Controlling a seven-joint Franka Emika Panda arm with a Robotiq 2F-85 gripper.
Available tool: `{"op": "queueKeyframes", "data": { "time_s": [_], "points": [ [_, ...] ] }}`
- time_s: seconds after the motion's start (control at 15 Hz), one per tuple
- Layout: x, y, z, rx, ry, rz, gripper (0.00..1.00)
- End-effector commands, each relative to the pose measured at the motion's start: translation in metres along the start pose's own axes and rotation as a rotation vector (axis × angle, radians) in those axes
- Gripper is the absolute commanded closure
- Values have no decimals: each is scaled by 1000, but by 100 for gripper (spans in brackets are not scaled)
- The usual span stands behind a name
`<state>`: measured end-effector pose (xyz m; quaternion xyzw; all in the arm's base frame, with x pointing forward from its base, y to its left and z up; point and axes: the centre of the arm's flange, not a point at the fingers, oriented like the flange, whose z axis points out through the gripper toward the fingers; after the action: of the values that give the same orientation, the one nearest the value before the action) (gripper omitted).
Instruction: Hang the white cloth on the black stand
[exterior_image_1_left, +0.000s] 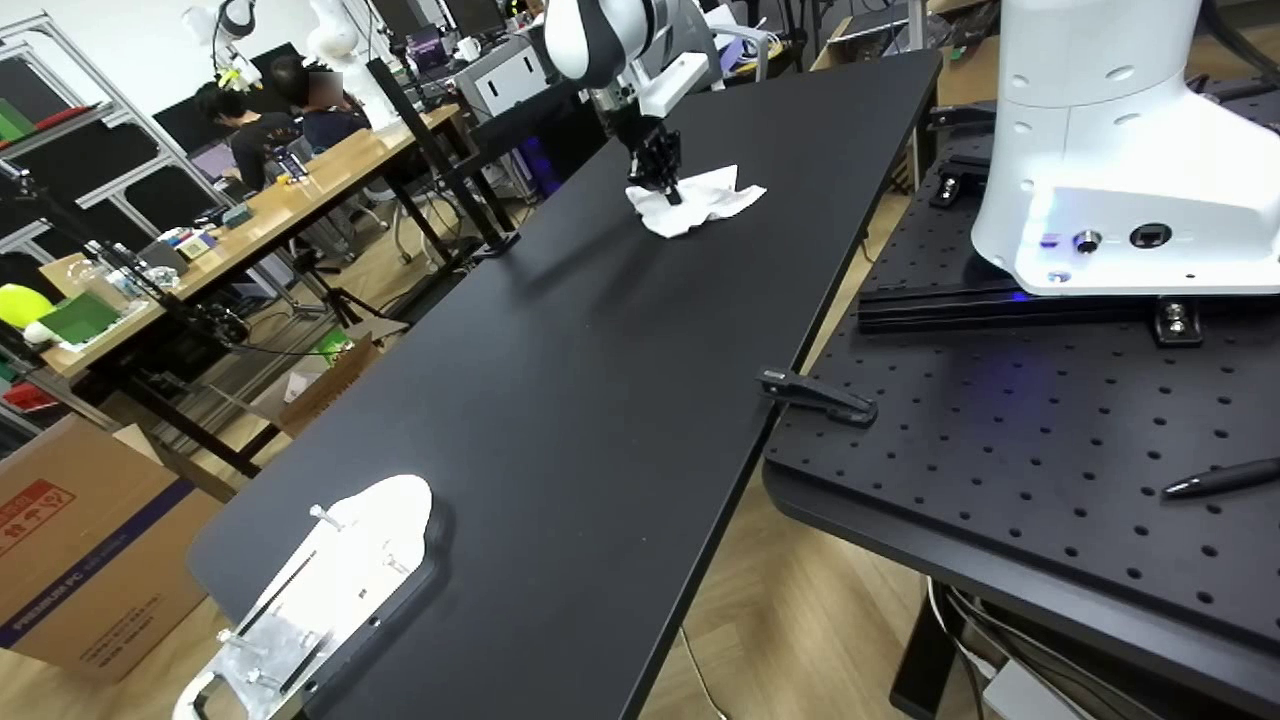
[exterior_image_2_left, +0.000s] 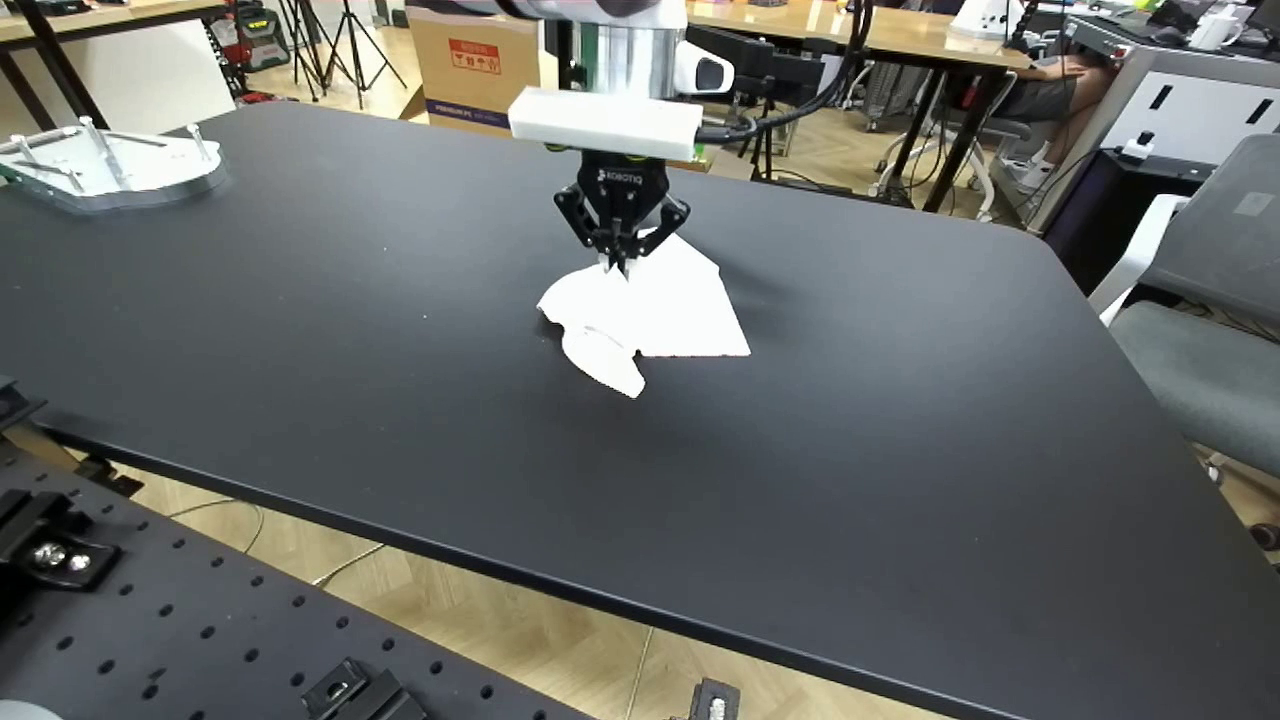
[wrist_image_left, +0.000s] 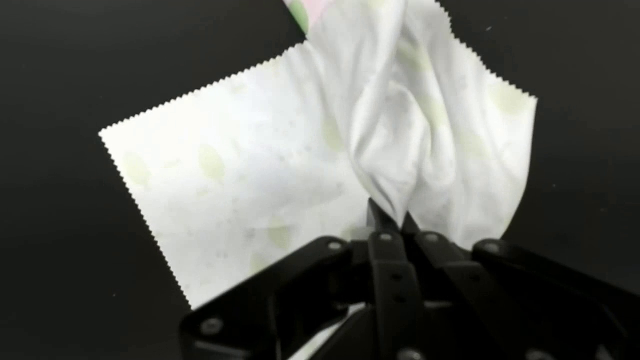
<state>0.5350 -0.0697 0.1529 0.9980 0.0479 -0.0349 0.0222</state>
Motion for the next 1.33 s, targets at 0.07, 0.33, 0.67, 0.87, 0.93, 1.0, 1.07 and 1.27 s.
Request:
{"op": "queueKeyframes", "data": {
  "time_s": [0.07,0.33,0.67,0.87,0.93,1.0,1.07,1.27],
  "points": [
    [-9,-13,-53,-22,-54,-28,99],
    [-16,-29,-118,-47,-126,-58,99],
    [-22,-25,-210,-143,-168,-85,99],
    [-18,7,-260,-182,-160,-55,99],
    [-15,21,-273,-183,-158,-35,99],
    [-12,35,-286,-184,-158,-19,99],
    [-7,51,-296,-179,-161,2,99],
    [2,80,-314,-171,-168,26,99]
  ]
}}
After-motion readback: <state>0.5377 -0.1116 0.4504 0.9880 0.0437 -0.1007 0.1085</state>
